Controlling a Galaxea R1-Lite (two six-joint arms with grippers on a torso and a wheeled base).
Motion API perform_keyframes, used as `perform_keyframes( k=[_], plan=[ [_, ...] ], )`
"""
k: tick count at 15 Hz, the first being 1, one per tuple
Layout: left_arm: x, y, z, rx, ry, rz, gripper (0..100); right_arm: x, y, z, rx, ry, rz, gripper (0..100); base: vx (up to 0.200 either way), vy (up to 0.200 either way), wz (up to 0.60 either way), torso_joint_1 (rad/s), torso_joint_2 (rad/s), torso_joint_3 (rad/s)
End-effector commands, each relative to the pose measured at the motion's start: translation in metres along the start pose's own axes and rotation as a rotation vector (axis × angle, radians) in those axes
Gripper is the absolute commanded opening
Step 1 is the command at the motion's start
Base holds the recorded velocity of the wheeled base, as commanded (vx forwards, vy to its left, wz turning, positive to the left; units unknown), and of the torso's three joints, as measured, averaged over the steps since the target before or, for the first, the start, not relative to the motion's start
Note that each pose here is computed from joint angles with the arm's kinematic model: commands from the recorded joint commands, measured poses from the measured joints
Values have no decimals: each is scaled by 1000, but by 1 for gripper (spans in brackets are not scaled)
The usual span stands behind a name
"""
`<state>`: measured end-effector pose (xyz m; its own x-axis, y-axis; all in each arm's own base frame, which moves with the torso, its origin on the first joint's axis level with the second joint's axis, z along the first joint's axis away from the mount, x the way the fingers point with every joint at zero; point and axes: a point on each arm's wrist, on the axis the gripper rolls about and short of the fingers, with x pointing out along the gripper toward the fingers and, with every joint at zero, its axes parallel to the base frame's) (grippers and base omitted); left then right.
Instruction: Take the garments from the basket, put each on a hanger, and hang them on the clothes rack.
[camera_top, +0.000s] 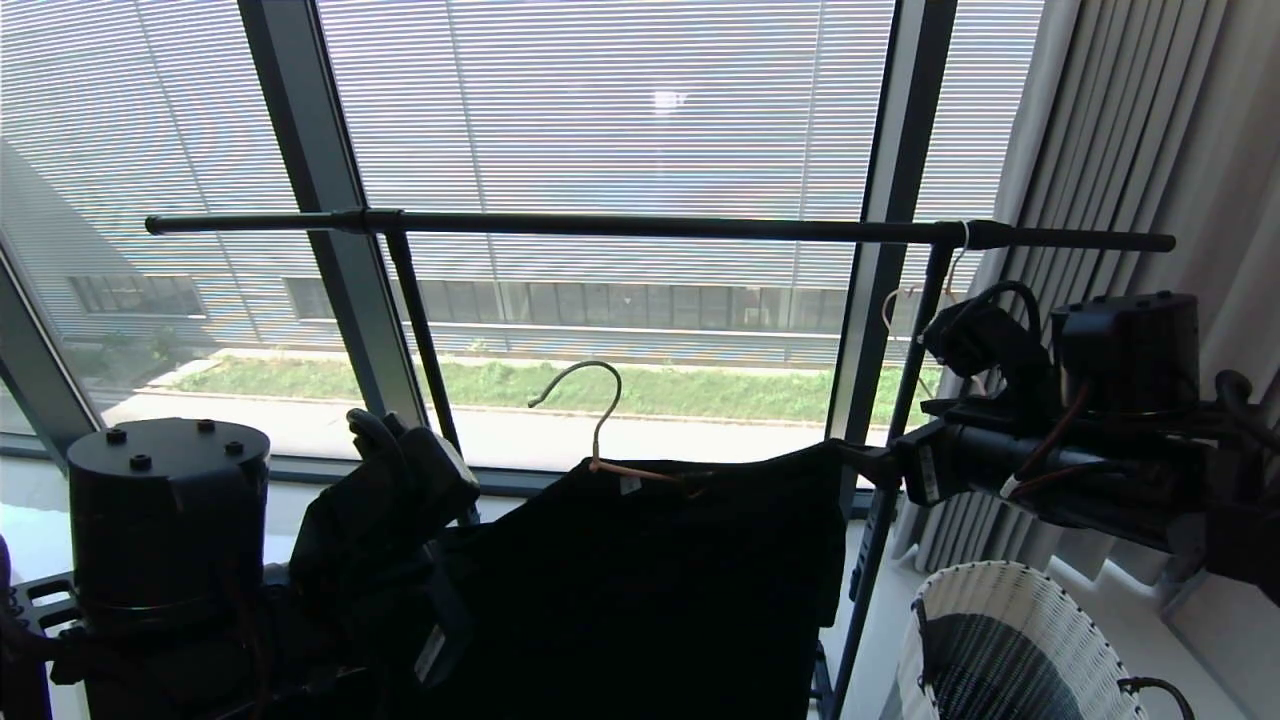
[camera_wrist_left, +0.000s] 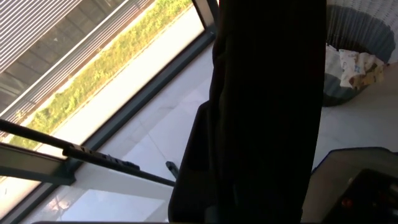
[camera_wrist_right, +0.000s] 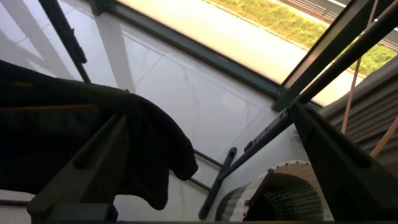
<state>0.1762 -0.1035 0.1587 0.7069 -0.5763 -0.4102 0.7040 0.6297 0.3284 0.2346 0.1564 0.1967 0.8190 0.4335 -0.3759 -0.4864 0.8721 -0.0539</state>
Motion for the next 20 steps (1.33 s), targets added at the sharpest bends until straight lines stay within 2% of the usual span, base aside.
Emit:
perform_keyframes(
  k=[1, 4, 8, 11, 13, 14, 16, 20],
  plan=[
    [0, 1, 2, -11, -6, 3, 0, -25, -2, 20, -3, -54, 41, 100, 0, 0, 0, 0, 0, 0],
    [-7, 1, 7, -47, -43, 7, 0, -27, -6, 24, -31, -54, 42, 100, 0, 0, 0, 0, 0, 0],
    [-17, 0, 14, -39, -90, 15, 0, -42, -6, 26, -74, -22, 105, 100, 0, 0, 0, 0, 0, 0],
    [-23, -8, 21, -5, -147, -51, 0, -71, -5, 27, -159, 27, 267, 100, 0, 0, 0, 0, 0, 0],
    [-23, -10, 23, 22, -180, -111, 0, -81, -5, 24, -227, 70, 336, 100, 0, 0, 0, 0, 0, 0],
    [-22, -11, 21, 59, -175, -121, 0, -84, -3, 22, -294, 90, 402, 100, 0, 0, 0, 0, 0, 0],
    [-24, -13, 21, 84, -182, -128, 0, -88, 9, 29, -358, 99, 492, 100, 0, 0, 0, 0, 0, 0],
    [-32, -29, 30, 128, -249, -207, 0, -76, 49, 40, -430, 130, 649, 100, 0, 0, 0, 0, 0, 0]
  ],
)
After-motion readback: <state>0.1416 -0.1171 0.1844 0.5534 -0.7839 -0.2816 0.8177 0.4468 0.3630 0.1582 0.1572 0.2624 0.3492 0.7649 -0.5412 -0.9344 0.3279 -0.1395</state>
